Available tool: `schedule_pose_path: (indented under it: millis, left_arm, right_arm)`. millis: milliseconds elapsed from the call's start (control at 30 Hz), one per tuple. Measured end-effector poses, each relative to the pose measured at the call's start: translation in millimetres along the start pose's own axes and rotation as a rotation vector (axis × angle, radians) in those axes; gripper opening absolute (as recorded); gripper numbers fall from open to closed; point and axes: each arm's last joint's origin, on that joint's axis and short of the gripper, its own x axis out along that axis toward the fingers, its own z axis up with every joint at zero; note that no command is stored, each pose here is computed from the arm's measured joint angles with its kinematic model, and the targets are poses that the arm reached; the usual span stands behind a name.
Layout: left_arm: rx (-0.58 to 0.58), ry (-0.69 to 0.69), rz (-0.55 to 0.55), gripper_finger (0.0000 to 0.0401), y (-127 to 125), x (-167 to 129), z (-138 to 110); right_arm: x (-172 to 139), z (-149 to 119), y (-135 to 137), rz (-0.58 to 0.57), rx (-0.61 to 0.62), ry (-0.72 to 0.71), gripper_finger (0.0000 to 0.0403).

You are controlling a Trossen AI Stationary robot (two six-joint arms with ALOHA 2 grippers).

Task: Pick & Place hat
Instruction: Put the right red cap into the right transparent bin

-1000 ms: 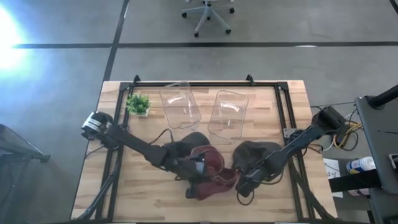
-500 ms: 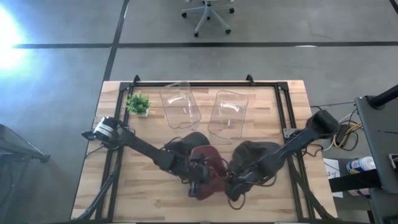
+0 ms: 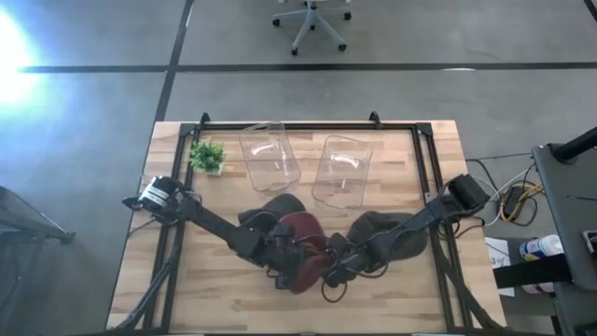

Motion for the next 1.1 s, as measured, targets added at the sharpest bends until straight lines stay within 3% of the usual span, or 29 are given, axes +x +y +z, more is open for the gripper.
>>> schedule_pose_path:
  millis: [367, 600, 767, 867, 967, 1100]
  left_arm:
    - [-0.013, 0.04, -0.002, 0.0, -11, 2, -24]
    - [0.035, -0.057, -0.045, 0.0, -21, -12, -3]
    - [0.056, -0.116, -0.047, 0.0, -22, -21, 11]
    - [0.061, -0.113, -0.043, 0.0, -21, -20, 11]
    - [0.069, -0.113, -0.04, 0.0, -21, -20, 11]
    - [0.087, -0.086, -0.029, 0.0, -20, -20, 8]
  right_arm:
    - [-12, -16, 0, 0.002, 0.016, 0.019, 0.0132]
    - [-34, -4, 10, 0.065, -0.019, -0.029, 0.0132]
    - [-77, 17, 26, 0.19, -0.164, -0.128, 0.0132]
    - [-90, 16, 35, 0.243, -0.313, -0.135, 0.0132]
    - [-84, 8, 45, 0.267, -0.505, -0.098, 0.0132]
    - [-61, 3, 55, 0.217, -0.591, -0.085, 0.0139]
